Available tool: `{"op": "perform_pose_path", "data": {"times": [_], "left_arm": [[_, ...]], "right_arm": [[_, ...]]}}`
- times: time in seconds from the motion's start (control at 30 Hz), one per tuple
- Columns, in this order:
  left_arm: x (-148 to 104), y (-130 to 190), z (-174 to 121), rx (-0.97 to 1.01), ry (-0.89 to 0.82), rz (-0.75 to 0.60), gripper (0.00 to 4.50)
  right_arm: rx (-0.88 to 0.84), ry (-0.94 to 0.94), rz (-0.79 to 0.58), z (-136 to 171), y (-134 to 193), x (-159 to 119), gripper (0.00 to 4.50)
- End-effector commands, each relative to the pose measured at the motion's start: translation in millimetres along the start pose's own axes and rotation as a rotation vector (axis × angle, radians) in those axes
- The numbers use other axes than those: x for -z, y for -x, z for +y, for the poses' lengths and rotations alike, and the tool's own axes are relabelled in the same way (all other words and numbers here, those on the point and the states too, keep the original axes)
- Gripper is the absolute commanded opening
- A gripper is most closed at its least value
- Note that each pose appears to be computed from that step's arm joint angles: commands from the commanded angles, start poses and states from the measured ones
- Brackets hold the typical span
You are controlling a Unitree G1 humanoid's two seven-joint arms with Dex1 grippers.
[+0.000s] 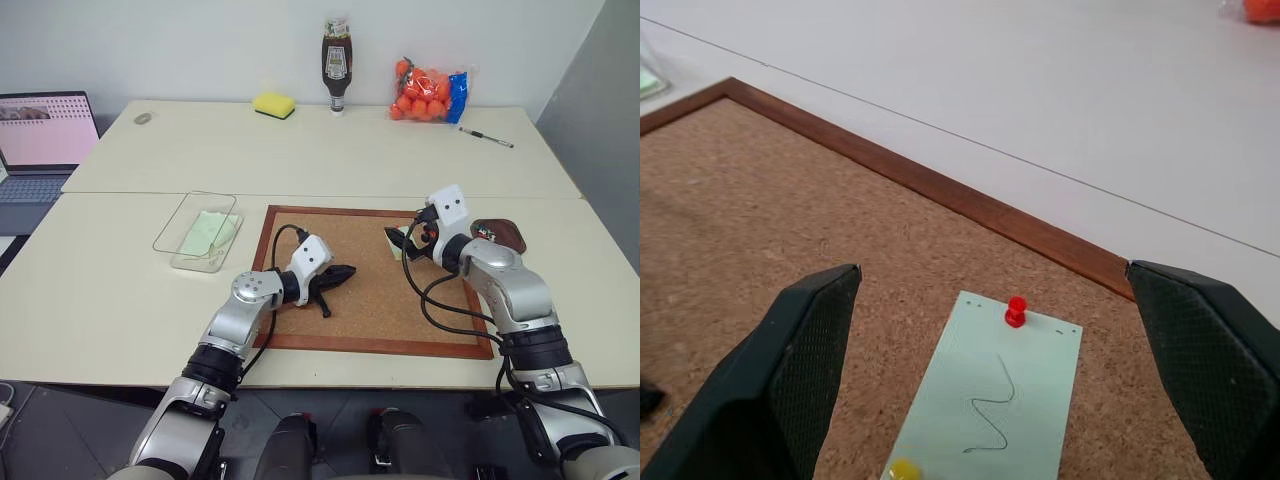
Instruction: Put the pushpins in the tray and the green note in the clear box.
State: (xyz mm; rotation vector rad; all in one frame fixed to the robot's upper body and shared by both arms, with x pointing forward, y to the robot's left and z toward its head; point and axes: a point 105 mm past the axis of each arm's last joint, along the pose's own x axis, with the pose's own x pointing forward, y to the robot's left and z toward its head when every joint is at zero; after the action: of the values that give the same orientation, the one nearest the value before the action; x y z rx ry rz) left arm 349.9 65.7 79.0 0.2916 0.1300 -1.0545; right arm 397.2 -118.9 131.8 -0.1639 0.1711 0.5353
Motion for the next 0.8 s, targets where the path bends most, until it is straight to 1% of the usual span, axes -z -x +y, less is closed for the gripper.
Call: {"op": "perform_pose_path", "data": {"times": [0.03, 0.13, 0.2, 0.23, 0.37, 0.43, 0.5, 0.57, 0.7, 0.73, 0.77, 0.8], "left_arm": [[8.0, -0.4, -2.6, 0.003, 0.007, 0.032, 0.01], [7.4, 0.7, -2.4, -0.003, 0.01, 0.029, 0.01], [7.6, 1.7, -2.0, -0.005, 0.011, 0.029, 0.0], [7.7, 2.1, -2.0, -0.005, 0.011, 0.029, 0.0], [7.4, 2.6, -2.6, -0.006, 0.01, 0.028, 0.0], [7.3, 2.6, -2.8, -0.006, 0.01, 0.027, 0.0], [7.7, 3.0, -3.3, -0.007, 0.012, 0.026, 0.0], [8.2, 3.3, -3.6, -0.008, 0.013, 0.026, 0.0], [8.1, 3.0, -3.9, -0.009, 0.016, 0.025, 0.0], [8.2, 3.0, -4.0, -0.009, 0.016, 0.025, 0.0], [8.3, 3.0, -4.0, -0.01, 0.017, 0.025, 0.0], [8.5, 3.0, -4.0, -0.01, 0.017, 0.025, 0.0]], "right_arm": [[0.002, 0.035, -0.016, -4.2, -10.7, -5.9, 4.5], [0.007, 0.037, -0.011, -6.7, -17.5, -4.2, 4.5], [0.01, 0.042, -0.01, -7.3, -21.5, -4.3, 4.13], [0.011, 0.044, -0.01, -7.7, -23.1, -4.3, 4.05], [0.02, 0.046, -0.002, -10.7, -28.3, -2.9, 3.13], [0.024, 0.048, 0.001, -11.5, -30.4, -2.5, 2.79], [0.029, 0.051, 0.014, -12.6, -32.2, -0.5, 2.27], [0.037, 0.052, 0.025, -14.4, -33.1, 1.7, 1.97], [0.046, 0.053, 0.029, -17.4, -33.4, 2.0, 1.13], [0.046, 0.053, 0.029, -17.8, -33.4, 1.8, 0.98], [0.049, 0.053, 0.026, -18.4, -33.4, 0.9, 0.73], [0.05, 0.053, 0.023, -18.9, -33.4, -0.3, 0.58]]}}
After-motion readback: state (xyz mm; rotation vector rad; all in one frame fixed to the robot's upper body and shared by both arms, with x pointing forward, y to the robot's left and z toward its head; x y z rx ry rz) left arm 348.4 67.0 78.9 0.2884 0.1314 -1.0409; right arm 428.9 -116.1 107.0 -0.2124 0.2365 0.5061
